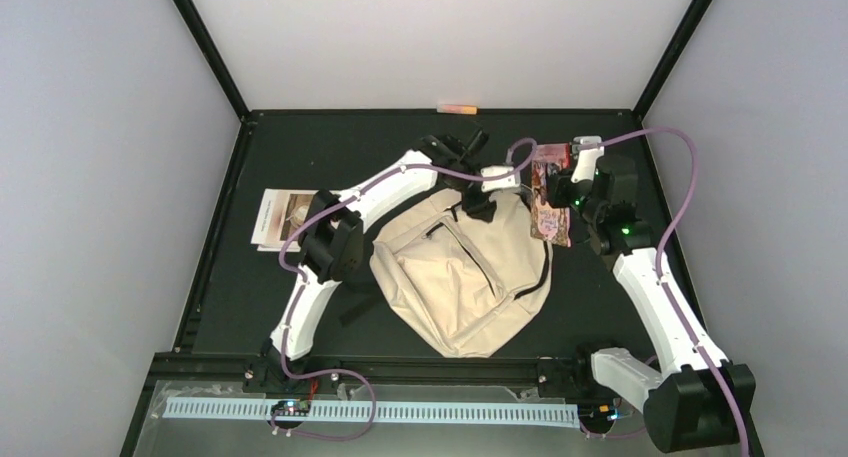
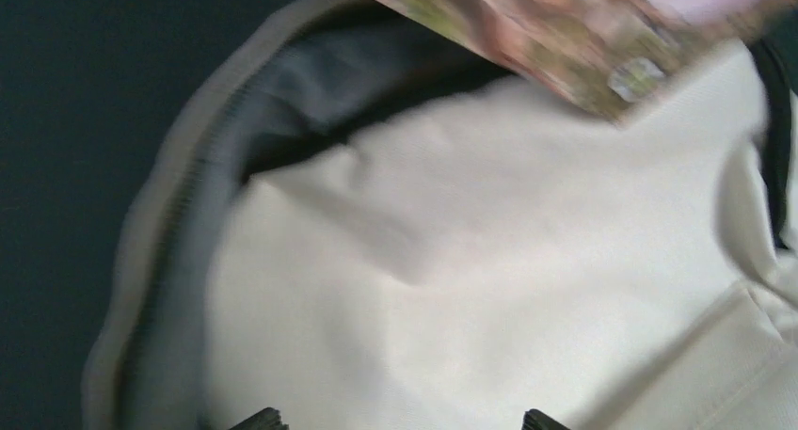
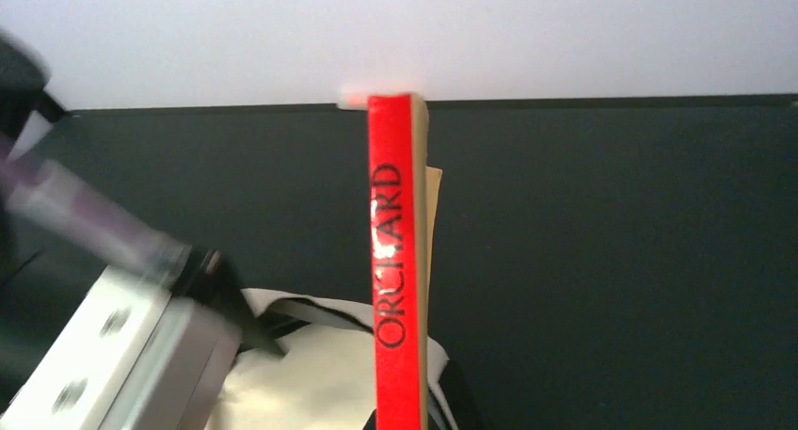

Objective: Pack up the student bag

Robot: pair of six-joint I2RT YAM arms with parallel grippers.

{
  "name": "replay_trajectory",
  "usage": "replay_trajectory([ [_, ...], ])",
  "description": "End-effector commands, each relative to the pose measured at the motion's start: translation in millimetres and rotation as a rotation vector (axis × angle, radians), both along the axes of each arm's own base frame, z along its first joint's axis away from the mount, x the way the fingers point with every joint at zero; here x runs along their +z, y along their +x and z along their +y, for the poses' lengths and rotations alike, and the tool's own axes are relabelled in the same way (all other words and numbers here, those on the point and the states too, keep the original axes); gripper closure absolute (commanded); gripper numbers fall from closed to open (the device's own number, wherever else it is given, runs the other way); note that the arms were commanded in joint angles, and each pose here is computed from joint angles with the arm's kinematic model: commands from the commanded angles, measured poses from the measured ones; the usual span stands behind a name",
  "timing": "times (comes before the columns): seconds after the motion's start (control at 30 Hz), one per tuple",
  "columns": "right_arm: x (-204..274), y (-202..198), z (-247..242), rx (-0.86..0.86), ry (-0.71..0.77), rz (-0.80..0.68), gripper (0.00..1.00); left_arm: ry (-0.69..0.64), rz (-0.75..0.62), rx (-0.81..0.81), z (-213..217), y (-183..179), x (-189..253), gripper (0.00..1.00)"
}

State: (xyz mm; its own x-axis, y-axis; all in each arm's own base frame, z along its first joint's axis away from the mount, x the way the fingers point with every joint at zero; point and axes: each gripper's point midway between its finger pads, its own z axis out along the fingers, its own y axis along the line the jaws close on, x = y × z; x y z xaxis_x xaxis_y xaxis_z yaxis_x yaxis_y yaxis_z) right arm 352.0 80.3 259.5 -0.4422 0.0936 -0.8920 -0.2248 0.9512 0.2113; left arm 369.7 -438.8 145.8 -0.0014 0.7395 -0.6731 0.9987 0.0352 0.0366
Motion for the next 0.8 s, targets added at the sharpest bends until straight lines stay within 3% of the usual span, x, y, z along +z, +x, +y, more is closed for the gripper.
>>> replay_trajectory([
  [0.0,-5,15,-28,-0.132,-0.028,-0.004,0.99,-0.060,-0.068,-0.074,-12,-27,11,0.27],
  [0.1,-13,17,-34,-0.159,-0.057,0.018,0.99,-0.077,-0.139,-0.038,-19,-9,3,0.18],
  [0.2,-4,13,-34,-0.144,-0.084,-0.014,0.99,-0.003,-0.196,0.065,-24,28,-11,0.09],
  [0.37,6,12,-31,-0.109,-0.115,-0.039,0.99,0.128,-0.219,0.211,-12,67,-51,0.04],
  [0.63,-6,20,-21,-0.070,-0.082,-0.017,0.99,0.172,0.010,0.056,-9,7,-85,0.05],
  [0.77,-11,23,-14,-0.038,-0.051,-0.003,0.99,0.185,-0.003,0.089,-6,16,-101,0.02],
])
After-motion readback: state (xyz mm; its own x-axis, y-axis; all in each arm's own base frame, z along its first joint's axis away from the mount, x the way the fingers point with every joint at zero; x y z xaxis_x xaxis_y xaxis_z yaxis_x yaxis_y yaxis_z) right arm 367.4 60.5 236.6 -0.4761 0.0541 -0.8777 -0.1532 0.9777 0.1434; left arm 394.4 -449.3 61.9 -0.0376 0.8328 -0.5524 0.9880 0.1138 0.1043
